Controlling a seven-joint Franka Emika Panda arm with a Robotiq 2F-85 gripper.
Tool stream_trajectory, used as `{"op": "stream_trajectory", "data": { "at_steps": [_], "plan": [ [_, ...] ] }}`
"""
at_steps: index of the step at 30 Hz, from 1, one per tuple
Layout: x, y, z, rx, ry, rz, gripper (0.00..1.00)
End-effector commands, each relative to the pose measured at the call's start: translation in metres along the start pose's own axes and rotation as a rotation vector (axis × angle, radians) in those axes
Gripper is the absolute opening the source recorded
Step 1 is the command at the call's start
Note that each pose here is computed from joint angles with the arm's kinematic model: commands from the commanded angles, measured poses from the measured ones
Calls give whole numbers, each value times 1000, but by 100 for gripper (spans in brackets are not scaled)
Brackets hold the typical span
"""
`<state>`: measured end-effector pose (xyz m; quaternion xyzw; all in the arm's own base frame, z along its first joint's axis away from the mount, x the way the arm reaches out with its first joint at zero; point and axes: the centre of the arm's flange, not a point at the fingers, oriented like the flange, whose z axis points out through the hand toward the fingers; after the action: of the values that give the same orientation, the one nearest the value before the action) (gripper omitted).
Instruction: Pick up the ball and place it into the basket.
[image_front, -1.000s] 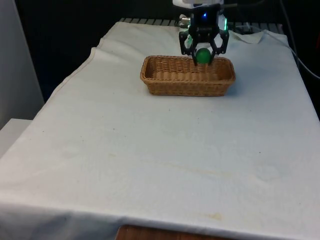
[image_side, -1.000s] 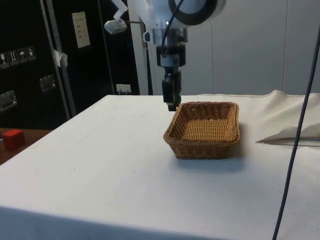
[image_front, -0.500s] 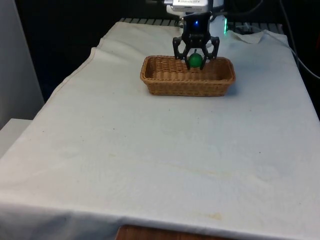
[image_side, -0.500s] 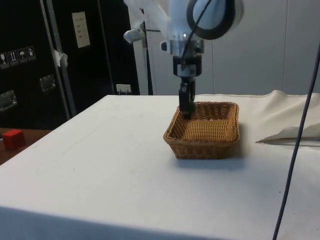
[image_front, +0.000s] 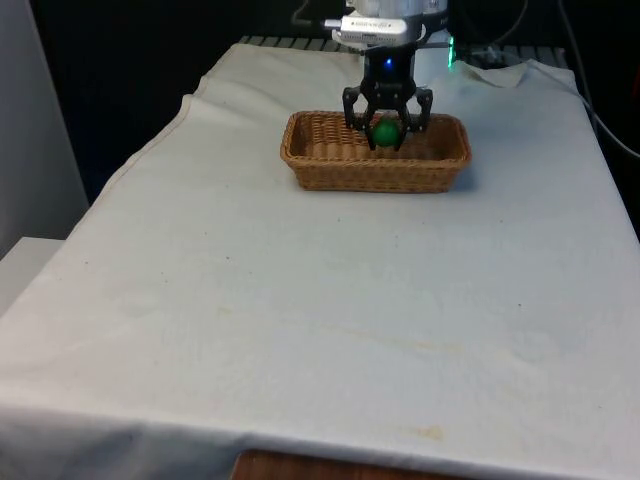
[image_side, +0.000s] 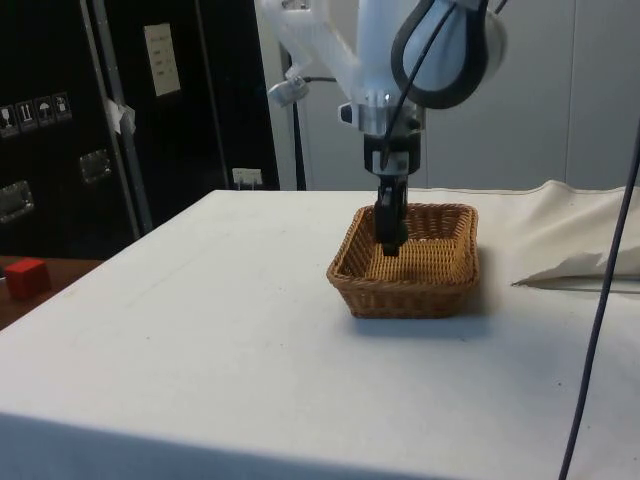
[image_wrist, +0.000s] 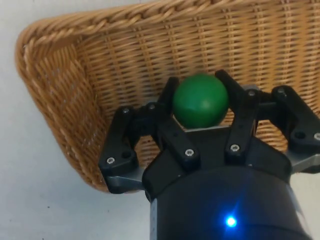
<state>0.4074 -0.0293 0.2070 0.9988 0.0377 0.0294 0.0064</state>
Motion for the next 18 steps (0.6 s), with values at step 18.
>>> {"op": "stream_trajectory", "data": {
  "at_steps": [18],
  "plan": [
    [1, 1, 5, -4, -7, 10, 0]
  ]
}}
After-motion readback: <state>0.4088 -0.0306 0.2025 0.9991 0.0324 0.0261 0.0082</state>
